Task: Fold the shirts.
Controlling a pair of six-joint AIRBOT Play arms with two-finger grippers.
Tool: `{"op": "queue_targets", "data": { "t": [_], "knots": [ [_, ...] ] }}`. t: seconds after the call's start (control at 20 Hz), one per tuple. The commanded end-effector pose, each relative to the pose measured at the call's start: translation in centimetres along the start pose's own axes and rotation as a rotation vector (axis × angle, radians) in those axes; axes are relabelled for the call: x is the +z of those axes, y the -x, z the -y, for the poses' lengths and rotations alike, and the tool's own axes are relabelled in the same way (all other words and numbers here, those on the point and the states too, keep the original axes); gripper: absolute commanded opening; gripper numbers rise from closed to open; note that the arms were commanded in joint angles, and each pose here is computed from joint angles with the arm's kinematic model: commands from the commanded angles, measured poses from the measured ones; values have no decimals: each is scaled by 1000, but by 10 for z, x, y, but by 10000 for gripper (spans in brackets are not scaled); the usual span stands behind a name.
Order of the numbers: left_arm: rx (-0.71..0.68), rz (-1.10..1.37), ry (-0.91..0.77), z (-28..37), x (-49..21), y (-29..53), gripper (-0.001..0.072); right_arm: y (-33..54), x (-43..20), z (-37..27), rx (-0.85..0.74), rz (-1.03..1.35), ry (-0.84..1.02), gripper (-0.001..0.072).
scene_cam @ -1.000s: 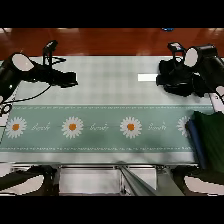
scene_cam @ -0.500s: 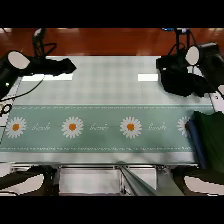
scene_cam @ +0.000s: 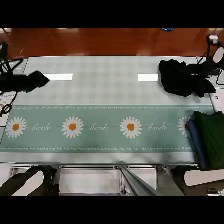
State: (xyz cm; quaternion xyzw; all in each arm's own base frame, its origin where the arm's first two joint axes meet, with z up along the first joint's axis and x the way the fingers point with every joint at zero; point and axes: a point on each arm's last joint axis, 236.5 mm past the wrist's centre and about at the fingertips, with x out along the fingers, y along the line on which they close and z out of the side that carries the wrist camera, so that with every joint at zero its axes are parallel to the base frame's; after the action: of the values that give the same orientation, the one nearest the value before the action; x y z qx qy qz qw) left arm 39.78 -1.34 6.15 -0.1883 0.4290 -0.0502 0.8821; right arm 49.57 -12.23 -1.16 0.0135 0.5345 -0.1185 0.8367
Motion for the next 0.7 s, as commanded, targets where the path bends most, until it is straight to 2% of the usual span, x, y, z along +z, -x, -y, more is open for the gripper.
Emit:
{"op": "queue_targets", "data": {
  "t": [0.0,0.1,0.15,0.2,0.25,0.4,0.55,0.65],
  "knots": [
    [20,-1,18,-12,-33,2,507,-65,-37,-8,80,-141,-1,414],
    [20,-13,20,-13,-36,-1,507,-85,-51,-17,94,-185,10,410],
    [22,-17,19,-14,-37,-3,507,-88,-54,-22,103,-195,18,335],
    [25,-23,4,-16,-38,-5,507,-87,-54,-24,106,-194,27,144],
    [29,-22,-19,-18,-38,-7,507,-81,-50,-27,110,-186,41,26],
    [28,-38,9,-19,-39,-7,507,-28,-14,-27,114,-102,64,27],
    [8,-96,19,-14,-39,14,506,71,39,-32,144,114,54,26],
    [8,-11,-5,-7,-15,40,506,149,61,-43,188,259,55,26]
  ]
}}
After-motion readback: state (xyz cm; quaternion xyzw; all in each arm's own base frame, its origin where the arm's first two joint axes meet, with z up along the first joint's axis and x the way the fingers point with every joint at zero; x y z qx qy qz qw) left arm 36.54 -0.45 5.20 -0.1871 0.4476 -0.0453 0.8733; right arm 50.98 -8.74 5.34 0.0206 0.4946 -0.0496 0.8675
